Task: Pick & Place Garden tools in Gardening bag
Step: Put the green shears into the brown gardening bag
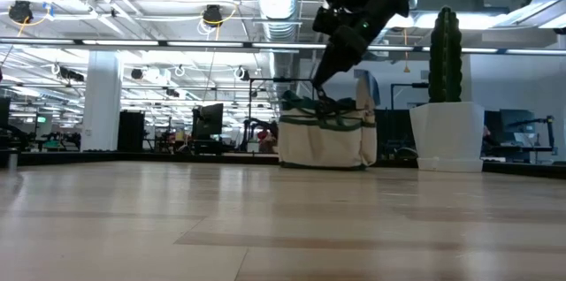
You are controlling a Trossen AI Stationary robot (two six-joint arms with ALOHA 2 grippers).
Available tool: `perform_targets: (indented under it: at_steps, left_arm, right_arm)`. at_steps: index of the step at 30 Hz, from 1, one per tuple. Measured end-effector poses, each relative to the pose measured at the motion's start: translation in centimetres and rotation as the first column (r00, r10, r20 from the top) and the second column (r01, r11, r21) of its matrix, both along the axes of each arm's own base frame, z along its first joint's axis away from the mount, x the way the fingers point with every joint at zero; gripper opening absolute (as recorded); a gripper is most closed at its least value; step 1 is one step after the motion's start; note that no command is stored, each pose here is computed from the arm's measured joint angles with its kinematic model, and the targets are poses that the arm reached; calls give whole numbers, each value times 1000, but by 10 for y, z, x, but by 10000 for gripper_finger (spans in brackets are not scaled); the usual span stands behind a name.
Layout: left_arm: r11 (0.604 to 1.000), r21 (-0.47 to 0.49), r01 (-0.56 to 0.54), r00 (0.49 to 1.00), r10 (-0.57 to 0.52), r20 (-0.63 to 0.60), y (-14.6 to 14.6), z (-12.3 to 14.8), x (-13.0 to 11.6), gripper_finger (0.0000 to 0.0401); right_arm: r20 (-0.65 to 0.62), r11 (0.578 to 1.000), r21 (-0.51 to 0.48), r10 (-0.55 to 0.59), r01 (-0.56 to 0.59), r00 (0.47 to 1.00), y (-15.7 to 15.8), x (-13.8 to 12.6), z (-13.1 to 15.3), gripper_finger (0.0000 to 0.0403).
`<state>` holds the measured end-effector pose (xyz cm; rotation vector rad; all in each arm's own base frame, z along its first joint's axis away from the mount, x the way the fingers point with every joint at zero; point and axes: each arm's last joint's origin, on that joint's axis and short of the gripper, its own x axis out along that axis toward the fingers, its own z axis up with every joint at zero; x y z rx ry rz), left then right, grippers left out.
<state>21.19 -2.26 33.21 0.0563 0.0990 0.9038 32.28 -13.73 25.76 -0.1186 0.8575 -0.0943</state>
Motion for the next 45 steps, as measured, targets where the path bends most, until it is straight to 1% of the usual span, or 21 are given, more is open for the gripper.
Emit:
perform_targets:
  at_steps: [3, 10, 13, 19, 27, 31, 38, 45]
  left_arm:
    - [1000, 0, 0, 1000, 0, 0, 0, 0, 0, 176]
    - [1000, 0, 0, 1000, 0, 0, 0, 0, 0, 176]
    - [1000, 0, 0, 1000, 0, 0, 0, 0, 0, 176]
    - [1000, 0, 0, 1000, 0, 0, 0, 0, 0, 176]
    - [1000, 0, 0, 1000, 0, 0, 0, 0, 0, 176]
    - [1000, 0, 1, 1000, -1, 0, 0, 0, 0, 176]
    - [1000, 0, 1, 1000, -1, 0, 0, 0, 0, 176]
    - [1000, 0, 0, 1000, 0, 0, 0, 0, 0, 176]
  right_arm:
    - [-10, 1000, -4, 19, -19, 1000, 0, -1, -1, 0]
    - [7, 1000, -7, 17, -17, 1000, 0, 0, 1, 0]
    - [9, 1000, -2, 11, -11, 1000, -1, 2, 7, 0]
    - [20, 1000, -5, 15, -14, 1000, -2, 4, 41, 0]
    - [86, 999, -36, 16, -13, 996, -1, 3, 99, 0]
    - [125, 999, -50, 15, -8, 992, 0, 0, 122, 0]
    - [179, 998, -54, -2, 12, 984, 0, -5, 148, 0]
    - [244, 995, -86, -21, 44, 970, -8, -13, 171, 0]
